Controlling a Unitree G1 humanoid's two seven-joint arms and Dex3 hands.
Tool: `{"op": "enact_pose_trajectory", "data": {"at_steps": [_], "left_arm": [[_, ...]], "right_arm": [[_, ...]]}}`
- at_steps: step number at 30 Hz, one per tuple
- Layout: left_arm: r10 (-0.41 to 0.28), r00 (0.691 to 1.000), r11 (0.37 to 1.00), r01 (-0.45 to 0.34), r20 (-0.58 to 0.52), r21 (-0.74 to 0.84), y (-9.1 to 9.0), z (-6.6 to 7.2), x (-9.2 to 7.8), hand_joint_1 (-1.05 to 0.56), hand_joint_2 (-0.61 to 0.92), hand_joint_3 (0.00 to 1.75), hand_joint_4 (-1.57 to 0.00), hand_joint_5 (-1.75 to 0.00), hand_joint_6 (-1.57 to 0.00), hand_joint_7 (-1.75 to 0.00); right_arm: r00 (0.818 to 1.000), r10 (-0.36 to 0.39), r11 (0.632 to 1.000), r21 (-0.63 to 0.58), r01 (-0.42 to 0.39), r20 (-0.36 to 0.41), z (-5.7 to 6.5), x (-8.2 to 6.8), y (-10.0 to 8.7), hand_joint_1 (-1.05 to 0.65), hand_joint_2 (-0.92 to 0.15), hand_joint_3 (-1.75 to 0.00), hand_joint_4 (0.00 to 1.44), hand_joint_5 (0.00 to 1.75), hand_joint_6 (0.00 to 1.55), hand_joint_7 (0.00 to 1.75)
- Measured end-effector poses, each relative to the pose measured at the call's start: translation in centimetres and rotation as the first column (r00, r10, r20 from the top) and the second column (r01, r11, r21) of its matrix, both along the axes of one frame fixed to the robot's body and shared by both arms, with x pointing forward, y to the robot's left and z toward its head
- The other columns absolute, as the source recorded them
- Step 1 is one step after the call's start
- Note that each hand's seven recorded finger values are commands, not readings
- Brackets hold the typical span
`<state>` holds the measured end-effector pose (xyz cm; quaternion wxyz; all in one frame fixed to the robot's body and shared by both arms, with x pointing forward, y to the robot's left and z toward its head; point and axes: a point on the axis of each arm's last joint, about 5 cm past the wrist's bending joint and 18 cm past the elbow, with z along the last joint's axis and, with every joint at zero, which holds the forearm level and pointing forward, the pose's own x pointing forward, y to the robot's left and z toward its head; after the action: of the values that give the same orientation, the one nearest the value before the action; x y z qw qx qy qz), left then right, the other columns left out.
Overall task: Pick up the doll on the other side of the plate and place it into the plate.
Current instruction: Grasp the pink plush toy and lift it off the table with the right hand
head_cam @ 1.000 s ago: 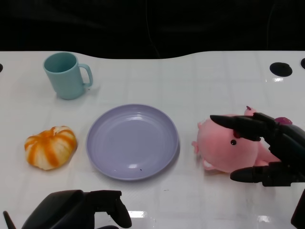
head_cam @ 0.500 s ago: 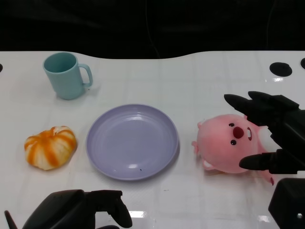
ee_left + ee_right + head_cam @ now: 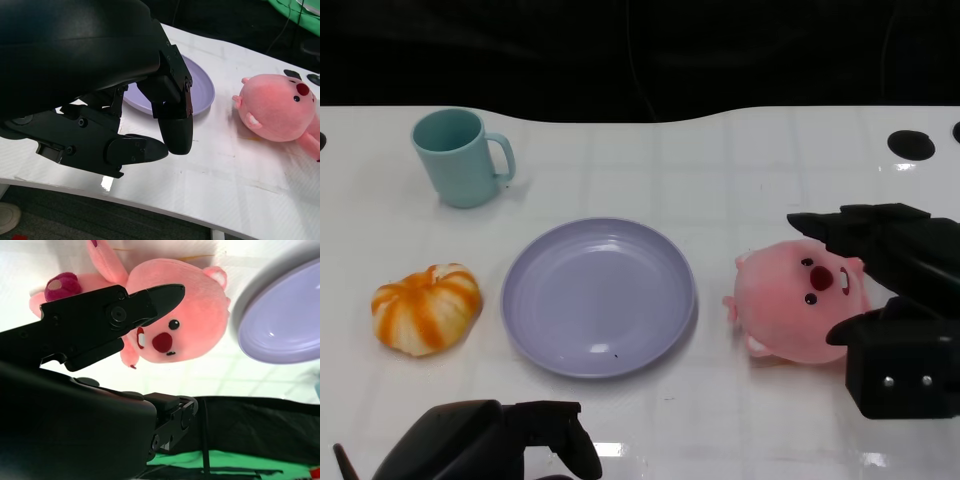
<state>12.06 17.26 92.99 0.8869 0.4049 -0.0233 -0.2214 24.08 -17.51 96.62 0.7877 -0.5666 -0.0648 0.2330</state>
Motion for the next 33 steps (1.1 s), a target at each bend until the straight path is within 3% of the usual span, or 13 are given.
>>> {"op": "enact_pose_trajectory", "data": {"at_steps": [9,15,21,23,25,26,28,33], "left_arm": [[0.006,1.000,1.000,-0.006,-0.001,0.013,-0.1,0.0,-0.2,-0.27,0.92,0.38,-0.63,-1.63,-0.73,-0.93],[0.010,1.000,1.000,-0.010,-0.006,0.018,-0.1,0.0,-0.3,-0.27,0.92,0.38,-0.63,-1.62,-0.73,-0.92],[0.013,1.000,1.000,-0.013,-0.006,0.015,-0.3,0.2,-0.4,-0.28,0.92,0.39,-0.64,-1.61,-0.73,-0.91],[0.010,1.000,1.000,-0.010,-0.007,0.014,-0.3,0.1,-0.4,-0.27,0.92,0.38,-0.64,-1.60,-0.74,-0.91],[0.005,1.000,1.000,-0.005,-0.007,0.012,-0.5,0.2,-0.4,-0.27,0.92,0.39,-0.64,-1.60,-0.74,-0.90],[0.004,1.000,1.000,-0.004,-0.005,0.011,-0.5,0.2,-0.5,-0.27,0.92,0.38,-0.64,-1.59,-0.74,-0.90],[0.005,1.000,1.000,-0.005,-0.004,0.011,-0.5,0.2,-0.5,-0.27,0.92,0.38,-0.65,-1.59,-0.75,-0.91],[0.006,1.000,1.000,-0.006,-0.004,0.011,-0.5,0.2,-0.5,-0.27,0.92,0.38,-0.66,-1.59,-0.74,-0.90]], "right_arm": [[0.996,-0.006,0.998,-0.067,0.000,-0.087,-1.7,2.4,1.0,-0.81,-0.86,0.00,0.00,0.16,0.13,0.00],[0.992,-0.021,0.996,-0.089,0.009,-0.127,-3.6,3.6,2.4,-0.83,-0.90,-0.01,0.02,0.17,0.11,0.00],[0.994,-0.030,0.996,-0.087,0.021,-0.109,-4.3,4.4,3.1,-0.71,-0.89,0.00,0.24,0.20,0.25,0.03],[0.996,-0.038,0.998,-0.060,0.033,-0.086,-4.8,4.4,3.3,-0.48,-0.87,0.00,0.61,0.25,0.57,0.07],[0.996,-0.054,0.999,0.001,0.054,-0.070,-5.3,4.5,3.4,-0.33,-0.87,0.00,0.78,0.47,0.79,0.10],[0.996,-0.067,0.997,0.041,0.070,-0.066,-5.5,4.5,3.4,-0.25,-0.88,0.00,0.80,0.82,0.93,0.12],[0.995,-0.087,0.992,0.084,0.092,-0.054,-5.8,4.6,3.3,-0.19,-0.89,-0.01,0.80,1.11,1.05,0.14],[0.996,-0.089,0.993,0.076,0.091,-0.030,-5.7,5.1,3.4,-0.16,-0.92,-0.06,0.85,1.13,1.24,0.20]]}}
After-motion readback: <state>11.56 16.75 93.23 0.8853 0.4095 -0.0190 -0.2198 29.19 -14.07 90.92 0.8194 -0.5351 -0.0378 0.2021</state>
